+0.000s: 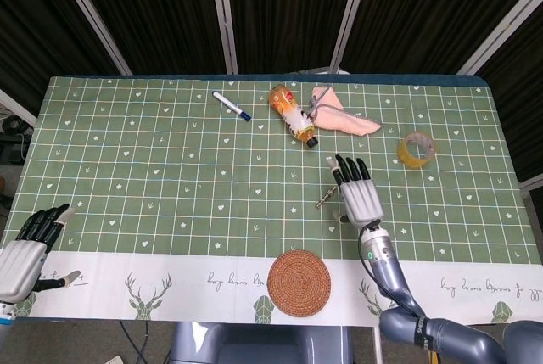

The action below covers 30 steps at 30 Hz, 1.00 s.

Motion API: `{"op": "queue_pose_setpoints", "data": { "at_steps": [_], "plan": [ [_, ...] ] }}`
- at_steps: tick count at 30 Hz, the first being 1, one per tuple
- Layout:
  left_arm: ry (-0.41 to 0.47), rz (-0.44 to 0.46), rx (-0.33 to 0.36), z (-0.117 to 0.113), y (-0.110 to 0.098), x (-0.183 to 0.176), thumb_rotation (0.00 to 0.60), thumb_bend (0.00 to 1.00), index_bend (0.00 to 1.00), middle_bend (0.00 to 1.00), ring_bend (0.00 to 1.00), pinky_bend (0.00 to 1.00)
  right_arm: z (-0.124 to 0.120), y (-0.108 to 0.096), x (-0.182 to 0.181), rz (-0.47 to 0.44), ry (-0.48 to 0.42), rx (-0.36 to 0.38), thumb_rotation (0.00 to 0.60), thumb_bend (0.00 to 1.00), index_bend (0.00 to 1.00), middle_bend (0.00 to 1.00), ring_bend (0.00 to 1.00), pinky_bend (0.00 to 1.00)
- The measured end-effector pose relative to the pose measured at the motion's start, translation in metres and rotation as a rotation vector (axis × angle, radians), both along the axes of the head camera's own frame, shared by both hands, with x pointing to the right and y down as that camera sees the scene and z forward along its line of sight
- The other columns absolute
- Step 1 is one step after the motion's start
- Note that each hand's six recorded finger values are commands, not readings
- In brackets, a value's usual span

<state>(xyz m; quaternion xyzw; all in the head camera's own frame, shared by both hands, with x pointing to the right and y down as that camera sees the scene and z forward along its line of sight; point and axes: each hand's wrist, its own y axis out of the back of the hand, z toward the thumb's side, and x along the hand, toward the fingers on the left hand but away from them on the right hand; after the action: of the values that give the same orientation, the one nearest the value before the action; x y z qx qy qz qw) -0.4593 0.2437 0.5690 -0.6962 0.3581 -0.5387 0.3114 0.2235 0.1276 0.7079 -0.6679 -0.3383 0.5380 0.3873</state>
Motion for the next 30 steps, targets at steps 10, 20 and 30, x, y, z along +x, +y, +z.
{"op": "queue_pose_setpoints", "data": {
  "at_steps": [10,20,30],
  "plan": [
    [0.0,-0.015,-0.015,0.002,-0.001,-0.002,0.6,0.01,0.0,0.0,0.0,0.0,0.018,-0.014,-0.007,0.033,-0.016,-0.007,0.6,0.01,0.02,0.0,0.0,0.0],
    [0.007,-0.027,-0.017,0.002,-0.002,-0.003,0.6,0.01,0.0,0.0,0.0,0.0,0.03,-0.011,-0.017,0.038,-0.012,-0.029,0.6,0.01,0.01,0.0,0.0,0.0],
    [0.021,-0.039,-0.025,0.001,-0.002,-0.004,0.6,0.01,0.0,0.0,0.0,0.0,0.041,-0.009,-0.018,0.038,0.005,-0.047,0.6,0.01,0.01,0.0,0.0,0.0]
  ]
}}
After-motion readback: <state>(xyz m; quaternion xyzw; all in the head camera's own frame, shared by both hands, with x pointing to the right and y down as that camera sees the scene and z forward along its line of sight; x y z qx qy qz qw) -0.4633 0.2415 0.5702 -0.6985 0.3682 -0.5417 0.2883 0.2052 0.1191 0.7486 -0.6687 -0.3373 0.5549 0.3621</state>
